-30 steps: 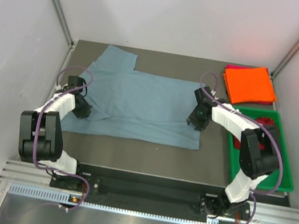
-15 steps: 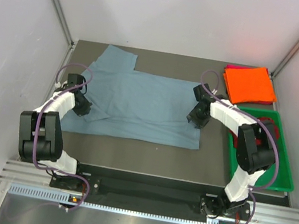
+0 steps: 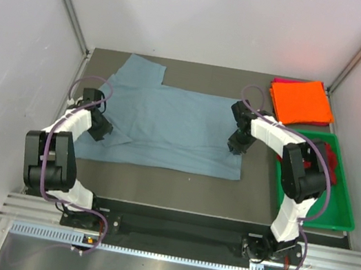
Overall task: Fold and stack the t-shirts
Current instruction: Fold the tshirt
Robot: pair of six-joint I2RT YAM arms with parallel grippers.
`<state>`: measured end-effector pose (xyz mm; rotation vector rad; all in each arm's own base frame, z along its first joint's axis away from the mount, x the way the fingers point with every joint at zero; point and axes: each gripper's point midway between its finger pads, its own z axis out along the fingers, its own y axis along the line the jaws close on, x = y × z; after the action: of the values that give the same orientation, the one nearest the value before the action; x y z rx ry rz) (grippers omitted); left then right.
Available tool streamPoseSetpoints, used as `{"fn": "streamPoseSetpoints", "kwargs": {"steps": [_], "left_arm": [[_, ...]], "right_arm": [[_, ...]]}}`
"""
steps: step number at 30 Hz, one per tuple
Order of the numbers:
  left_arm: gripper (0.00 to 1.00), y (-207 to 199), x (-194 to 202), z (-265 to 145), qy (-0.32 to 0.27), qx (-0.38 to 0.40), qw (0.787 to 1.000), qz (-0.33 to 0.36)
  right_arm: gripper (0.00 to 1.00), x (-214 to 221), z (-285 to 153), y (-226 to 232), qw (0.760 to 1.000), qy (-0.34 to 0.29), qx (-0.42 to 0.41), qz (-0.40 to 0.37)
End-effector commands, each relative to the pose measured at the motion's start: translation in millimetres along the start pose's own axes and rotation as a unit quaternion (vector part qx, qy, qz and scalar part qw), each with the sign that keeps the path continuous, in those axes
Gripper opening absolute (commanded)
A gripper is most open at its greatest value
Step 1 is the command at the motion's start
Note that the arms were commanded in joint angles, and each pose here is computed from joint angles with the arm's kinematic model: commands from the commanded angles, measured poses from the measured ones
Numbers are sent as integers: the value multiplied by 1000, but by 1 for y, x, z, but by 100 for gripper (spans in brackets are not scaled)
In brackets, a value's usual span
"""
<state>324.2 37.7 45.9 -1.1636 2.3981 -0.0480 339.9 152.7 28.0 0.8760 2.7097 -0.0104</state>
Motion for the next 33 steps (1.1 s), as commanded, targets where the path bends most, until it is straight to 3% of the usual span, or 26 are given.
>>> {"fn": "streamPoseSetpoints", "kwargs": {"steps": [1, 5, 26, 29, 33], "left_arm": [[39, 4, 11, 6, 12, -10, 1000, 4], [44, 15, -3, -5, -30, -46, 998, 11], [34, 27, 26, 3, -2, -65, 998, 10], [26, 24, 26, 5, -2, -58, 998, 5], [5, 15, 20, 2, -5, -46, 999, 3]], "right_arm": [[15, -15, -8, 2, 1000, -26, -5, 12], [0, -19, -11, 4, 999, -36, -13, 4], [0, -18, -11, 8, 999, -33, -29, -14], [0, -18, -12, 8, 999, -33, -31, -15], [0, -16, -11, 7, 999, -33, -33, -17]]}}
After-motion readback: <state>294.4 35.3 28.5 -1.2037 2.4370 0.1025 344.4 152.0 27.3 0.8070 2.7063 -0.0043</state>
